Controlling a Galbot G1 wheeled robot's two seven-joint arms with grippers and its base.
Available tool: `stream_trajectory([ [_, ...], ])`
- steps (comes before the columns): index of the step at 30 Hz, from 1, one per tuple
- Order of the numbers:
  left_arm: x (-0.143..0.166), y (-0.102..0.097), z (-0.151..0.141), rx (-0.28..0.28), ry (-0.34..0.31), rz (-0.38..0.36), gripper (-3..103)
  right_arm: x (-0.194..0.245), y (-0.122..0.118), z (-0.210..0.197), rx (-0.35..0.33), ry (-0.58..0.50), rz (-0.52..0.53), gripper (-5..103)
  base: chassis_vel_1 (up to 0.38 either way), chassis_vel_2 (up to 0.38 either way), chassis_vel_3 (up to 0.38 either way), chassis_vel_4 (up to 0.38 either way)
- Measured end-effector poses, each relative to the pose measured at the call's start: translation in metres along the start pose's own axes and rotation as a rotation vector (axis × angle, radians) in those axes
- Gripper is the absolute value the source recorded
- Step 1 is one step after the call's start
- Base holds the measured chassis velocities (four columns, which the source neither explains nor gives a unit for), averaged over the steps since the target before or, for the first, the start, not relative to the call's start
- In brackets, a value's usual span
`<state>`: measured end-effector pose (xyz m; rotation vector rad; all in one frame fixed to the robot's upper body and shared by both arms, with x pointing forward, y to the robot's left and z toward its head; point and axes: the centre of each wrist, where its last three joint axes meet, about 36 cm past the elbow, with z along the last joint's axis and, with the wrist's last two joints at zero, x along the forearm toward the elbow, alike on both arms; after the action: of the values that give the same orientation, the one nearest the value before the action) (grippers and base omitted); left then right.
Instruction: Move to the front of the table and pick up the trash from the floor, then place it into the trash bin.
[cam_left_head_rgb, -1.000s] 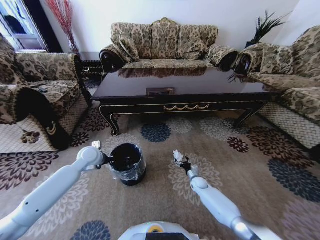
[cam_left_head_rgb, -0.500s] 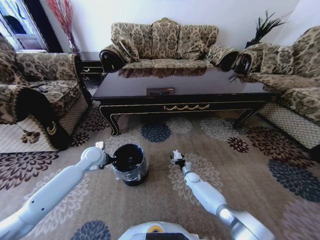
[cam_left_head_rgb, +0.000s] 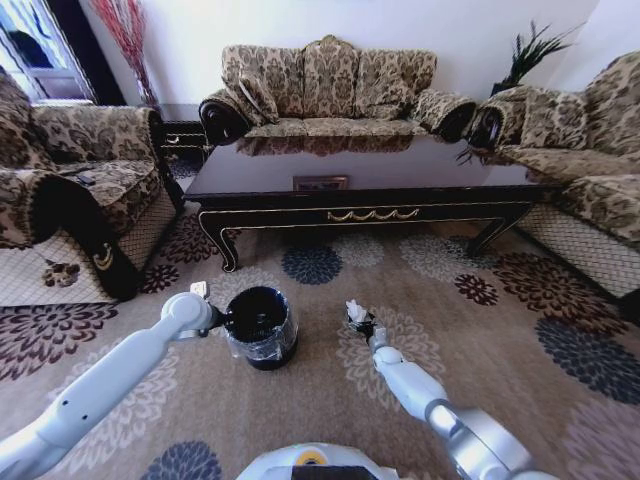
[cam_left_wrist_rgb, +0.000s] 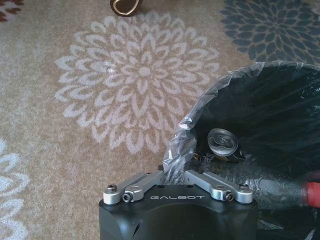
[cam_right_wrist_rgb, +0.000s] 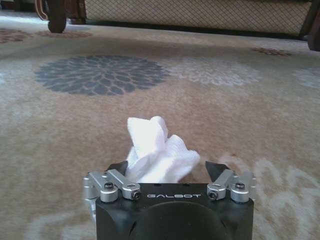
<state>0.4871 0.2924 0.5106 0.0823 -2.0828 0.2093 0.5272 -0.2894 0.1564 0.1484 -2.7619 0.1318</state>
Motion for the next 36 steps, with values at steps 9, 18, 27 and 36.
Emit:
stream_trajectory([
  [9,0.000,0.000,0.000,0.002,0.000,0.003,0,0.000,-0.004,0.000,-0.001,0.000,-0.009,62,0.000,0.000,0.000,0.000],
  [18,-0.003,-0.001,0.001,0.003,0.002,0.007,0,0.006,0.001,0.007,-0.019,0.001,-0.017,30,0.000,0.000,0.000,0.000],
  [27,-0.003,-0.005,0.002,0.000,0.001,0.015,0,0.007,-0.003,0.000,-0.015,-0.023,-0.023,2,0.000,0.000,0.000,0.000],
  [36,-0.003,-0.006,0.005,-0.005,0.001,0.017,0,0.012,-0.006,-0.002,-0.013,-0.038,-0.021,1,0.000,0.000,0.000,0.000],
])
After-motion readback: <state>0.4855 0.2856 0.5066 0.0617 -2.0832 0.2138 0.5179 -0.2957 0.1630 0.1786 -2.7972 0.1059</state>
